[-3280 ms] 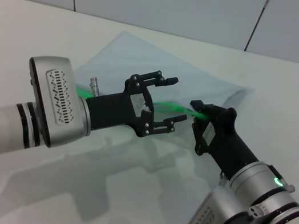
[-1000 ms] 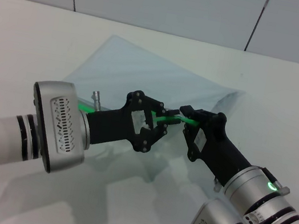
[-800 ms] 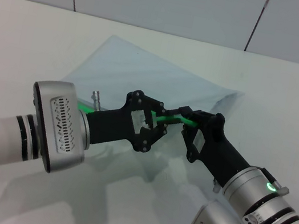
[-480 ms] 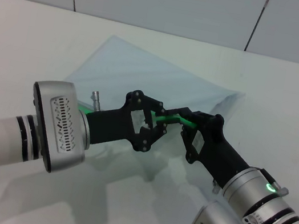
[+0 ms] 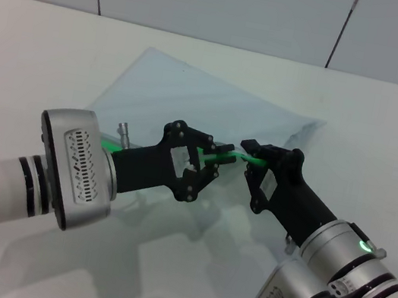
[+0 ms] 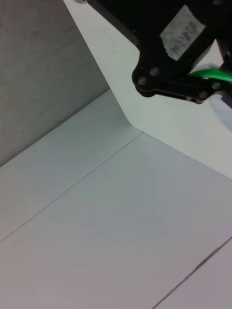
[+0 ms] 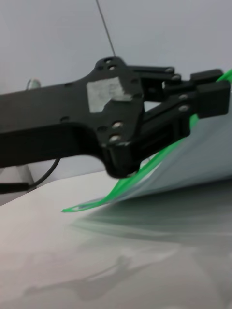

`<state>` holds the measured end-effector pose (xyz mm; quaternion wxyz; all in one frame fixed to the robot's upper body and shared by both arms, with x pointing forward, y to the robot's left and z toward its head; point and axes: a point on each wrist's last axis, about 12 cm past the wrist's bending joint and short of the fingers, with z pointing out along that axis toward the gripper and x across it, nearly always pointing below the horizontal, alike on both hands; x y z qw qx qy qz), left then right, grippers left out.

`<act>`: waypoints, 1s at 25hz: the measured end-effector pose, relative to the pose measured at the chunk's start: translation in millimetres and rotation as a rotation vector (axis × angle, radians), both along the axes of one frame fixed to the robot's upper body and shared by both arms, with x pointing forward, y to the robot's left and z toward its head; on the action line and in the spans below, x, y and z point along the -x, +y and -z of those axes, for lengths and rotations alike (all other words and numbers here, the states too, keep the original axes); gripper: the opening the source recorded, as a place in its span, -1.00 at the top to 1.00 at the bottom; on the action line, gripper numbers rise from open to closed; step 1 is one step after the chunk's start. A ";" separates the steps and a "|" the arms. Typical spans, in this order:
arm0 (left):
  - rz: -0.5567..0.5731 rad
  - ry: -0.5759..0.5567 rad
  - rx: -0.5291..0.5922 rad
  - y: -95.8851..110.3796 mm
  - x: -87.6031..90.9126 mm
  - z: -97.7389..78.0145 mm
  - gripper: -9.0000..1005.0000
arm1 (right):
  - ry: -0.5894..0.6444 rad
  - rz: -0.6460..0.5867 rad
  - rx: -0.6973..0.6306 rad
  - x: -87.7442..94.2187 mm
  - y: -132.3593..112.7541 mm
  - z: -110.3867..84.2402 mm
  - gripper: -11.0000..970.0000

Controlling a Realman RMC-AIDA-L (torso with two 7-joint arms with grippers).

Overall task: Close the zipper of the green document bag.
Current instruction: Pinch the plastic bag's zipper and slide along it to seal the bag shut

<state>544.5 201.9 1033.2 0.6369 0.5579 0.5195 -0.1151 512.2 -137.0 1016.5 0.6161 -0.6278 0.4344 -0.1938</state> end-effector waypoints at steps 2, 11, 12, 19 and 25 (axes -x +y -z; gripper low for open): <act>-0.008 0.003 0.003 1.1 0.5 0.6 0.82 | 0.004 0.007 -0.011 -0.6 -1.1 -0.2 0.88; -0.060 0.007 0.023 7.6 1.6 2.2 0.82 | 0.017 0.056 -0.072 -4.4 -12.4 -0.6 0.88; -0.067 0.007 0.025 8.7 1.8 2.4 0.82 | 0.016 0.064 -0.077 -5.0 -13.6 -0.9 0.88; -0.106 0.011 0.037 16.2 4.0 4.4 0.82 | 0.016 0.125 -0.111 -9.0 -23.0 -1.7 0.88; -0.168 0.007 0.070 23.8 3.8 3.8 0.82 | 0.018 0.191 -0.162 -13.9 -37.1 -2.1 0.88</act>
